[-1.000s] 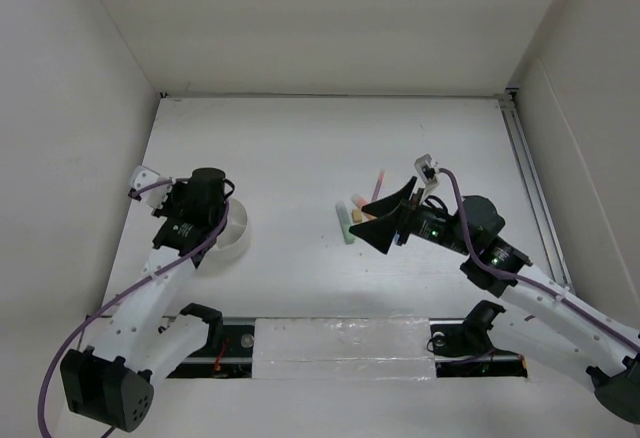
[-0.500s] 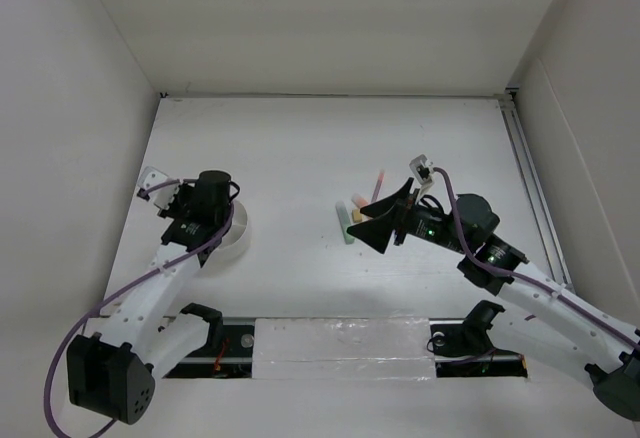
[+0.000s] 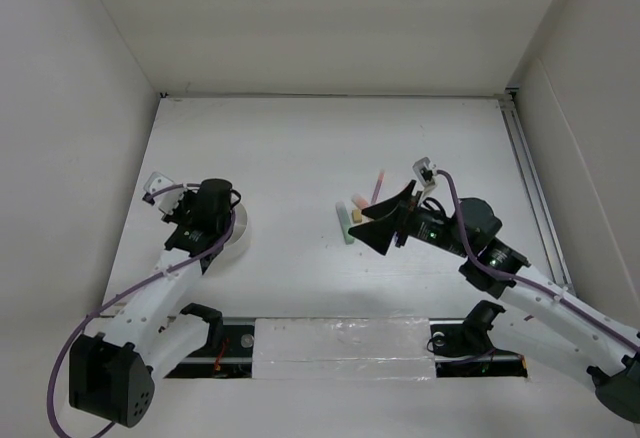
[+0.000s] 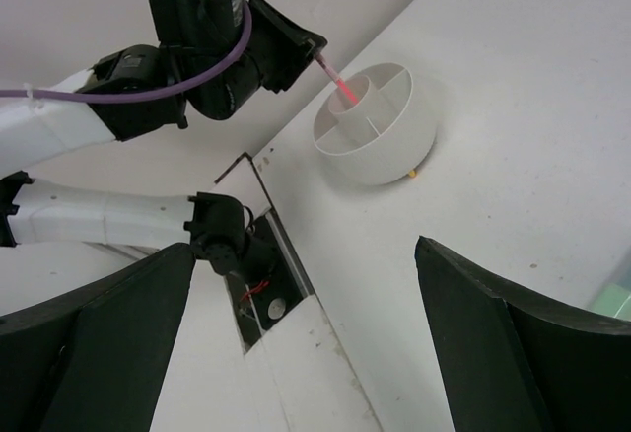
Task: Sort the stationery into containers
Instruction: Place the pen in the storage box.
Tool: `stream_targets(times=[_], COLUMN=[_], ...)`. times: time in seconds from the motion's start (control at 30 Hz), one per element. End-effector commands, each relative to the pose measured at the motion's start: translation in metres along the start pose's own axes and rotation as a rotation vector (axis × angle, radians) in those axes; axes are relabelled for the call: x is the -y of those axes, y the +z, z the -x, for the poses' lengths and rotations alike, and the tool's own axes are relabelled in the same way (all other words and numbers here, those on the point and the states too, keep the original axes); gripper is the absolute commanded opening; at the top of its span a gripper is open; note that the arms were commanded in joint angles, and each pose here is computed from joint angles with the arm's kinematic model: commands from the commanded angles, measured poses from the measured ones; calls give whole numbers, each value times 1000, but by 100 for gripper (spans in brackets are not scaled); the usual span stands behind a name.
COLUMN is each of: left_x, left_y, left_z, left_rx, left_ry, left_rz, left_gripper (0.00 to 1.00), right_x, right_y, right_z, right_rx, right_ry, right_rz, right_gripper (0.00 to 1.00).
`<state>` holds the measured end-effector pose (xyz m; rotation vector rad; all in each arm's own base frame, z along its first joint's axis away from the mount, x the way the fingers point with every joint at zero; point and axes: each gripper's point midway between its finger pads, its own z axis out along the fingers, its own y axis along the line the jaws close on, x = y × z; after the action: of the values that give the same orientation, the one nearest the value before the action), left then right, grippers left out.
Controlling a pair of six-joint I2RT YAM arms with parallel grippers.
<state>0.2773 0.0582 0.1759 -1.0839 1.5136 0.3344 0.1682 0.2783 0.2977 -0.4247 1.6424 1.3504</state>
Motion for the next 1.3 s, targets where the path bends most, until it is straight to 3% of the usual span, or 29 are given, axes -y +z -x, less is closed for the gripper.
stream_targets(times=[0.0,0.17,0.37,0.57,0.77,0.9,0.93,1.03,1.1,1.27], left_x=[7,11,12,14,15,20,22,23,25,21], left_y=[-2,-5,-8,-9,-10,-14,-14,-20,-24,-33], left_z=[1,3,-2,-3,-5,-5,-3,2,7,13], left_rx=[-3,-12,-29,-36,-43,-58,-55,-59,-54,-44], left_ry=[-22,-33,-34,-37,-37,-36,-43,-77,-101,-138], left_rz=[-44,-85,-123,-145,-152,-198,-201,-237,-267,-257], left_gripper=[0,2,13,13,26,49,63,79,100,100], right_x=[-2,-4,-2,0,-1,-1,-1,1,5,14], right_y=[0,-1,-2,-3,-5,-5,-5,-3,-1,9], right_z=[4,4,1,-3,-1,-1,-1,-3,-4,-7], right_rx=[39,48,55,55,67,67,67,59,59,36], right_ry=[-2,5,15,24,22,22,22,25,28,30], right_rz=[10,15,7,8,6,6,6,-1,-16,-45], right_gripper=[100,100,100,100,100,100,100,100,100,100])
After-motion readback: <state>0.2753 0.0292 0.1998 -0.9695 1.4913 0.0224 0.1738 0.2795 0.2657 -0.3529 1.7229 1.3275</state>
